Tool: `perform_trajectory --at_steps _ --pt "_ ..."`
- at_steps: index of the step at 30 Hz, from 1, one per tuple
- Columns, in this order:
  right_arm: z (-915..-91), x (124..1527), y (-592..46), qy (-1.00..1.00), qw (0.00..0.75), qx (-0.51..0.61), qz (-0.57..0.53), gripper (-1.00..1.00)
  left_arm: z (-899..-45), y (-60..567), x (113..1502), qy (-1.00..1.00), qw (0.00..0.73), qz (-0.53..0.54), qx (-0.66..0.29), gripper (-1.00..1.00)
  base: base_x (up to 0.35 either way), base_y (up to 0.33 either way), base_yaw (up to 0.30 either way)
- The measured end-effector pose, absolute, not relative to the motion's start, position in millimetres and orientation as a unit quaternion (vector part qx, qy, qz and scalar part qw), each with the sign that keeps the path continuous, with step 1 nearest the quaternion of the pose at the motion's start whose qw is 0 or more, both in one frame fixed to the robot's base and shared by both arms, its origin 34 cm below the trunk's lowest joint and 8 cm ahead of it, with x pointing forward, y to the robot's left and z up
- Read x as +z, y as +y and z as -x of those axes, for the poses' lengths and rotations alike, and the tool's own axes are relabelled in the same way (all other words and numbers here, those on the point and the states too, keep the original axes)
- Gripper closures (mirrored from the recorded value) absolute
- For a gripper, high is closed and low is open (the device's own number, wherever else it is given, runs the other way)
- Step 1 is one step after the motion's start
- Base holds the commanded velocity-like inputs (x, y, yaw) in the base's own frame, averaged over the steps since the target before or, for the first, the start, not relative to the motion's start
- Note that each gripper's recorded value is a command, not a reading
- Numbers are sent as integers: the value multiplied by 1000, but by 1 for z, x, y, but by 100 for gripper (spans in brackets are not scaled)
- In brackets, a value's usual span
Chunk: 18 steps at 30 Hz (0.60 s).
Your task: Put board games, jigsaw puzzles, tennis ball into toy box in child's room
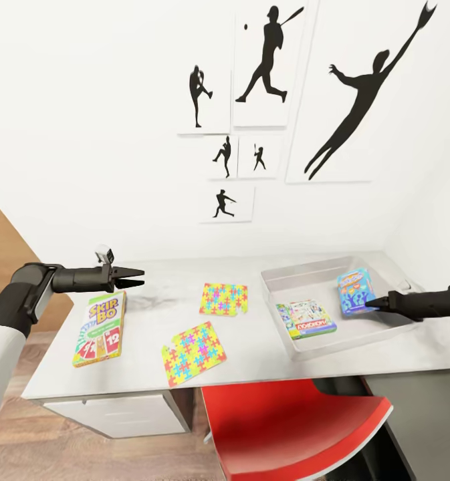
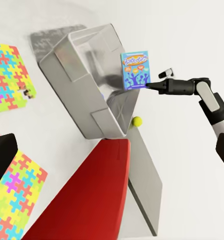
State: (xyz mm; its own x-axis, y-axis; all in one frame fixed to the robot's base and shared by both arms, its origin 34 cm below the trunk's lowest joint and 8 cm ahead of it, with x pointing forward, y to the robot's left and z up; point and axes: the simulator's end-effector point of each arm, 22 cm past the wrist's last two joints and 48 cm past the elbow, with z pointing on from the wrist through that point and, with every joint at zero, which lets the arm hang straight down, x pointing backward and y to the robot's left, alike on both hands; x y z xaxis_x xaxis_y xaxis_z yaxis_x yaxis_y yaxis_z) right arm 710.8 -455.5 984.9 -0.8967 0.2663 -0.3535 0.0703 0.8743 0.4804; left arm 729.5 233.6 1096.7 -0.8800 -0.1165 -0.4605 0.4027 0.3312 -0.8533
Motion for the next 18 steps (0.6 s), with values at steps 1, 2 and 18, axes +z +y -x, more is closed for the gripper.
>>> perform_trajectory --at_steps 1,2,18 --pt "-712 985 -456 945 210 234 -89 100 -730 234 1096 784 227 -91 -571 -100 0 0 0" --pt "-713 985 -456 945 210 234 -89 100 -730 234 1096 784 227 -92 -571 -100 0 0 0" --pt "-713 979 -459 947 205 230 -91 100 -733 229 1110 775 243 -111 -573 -100 0 0 0"
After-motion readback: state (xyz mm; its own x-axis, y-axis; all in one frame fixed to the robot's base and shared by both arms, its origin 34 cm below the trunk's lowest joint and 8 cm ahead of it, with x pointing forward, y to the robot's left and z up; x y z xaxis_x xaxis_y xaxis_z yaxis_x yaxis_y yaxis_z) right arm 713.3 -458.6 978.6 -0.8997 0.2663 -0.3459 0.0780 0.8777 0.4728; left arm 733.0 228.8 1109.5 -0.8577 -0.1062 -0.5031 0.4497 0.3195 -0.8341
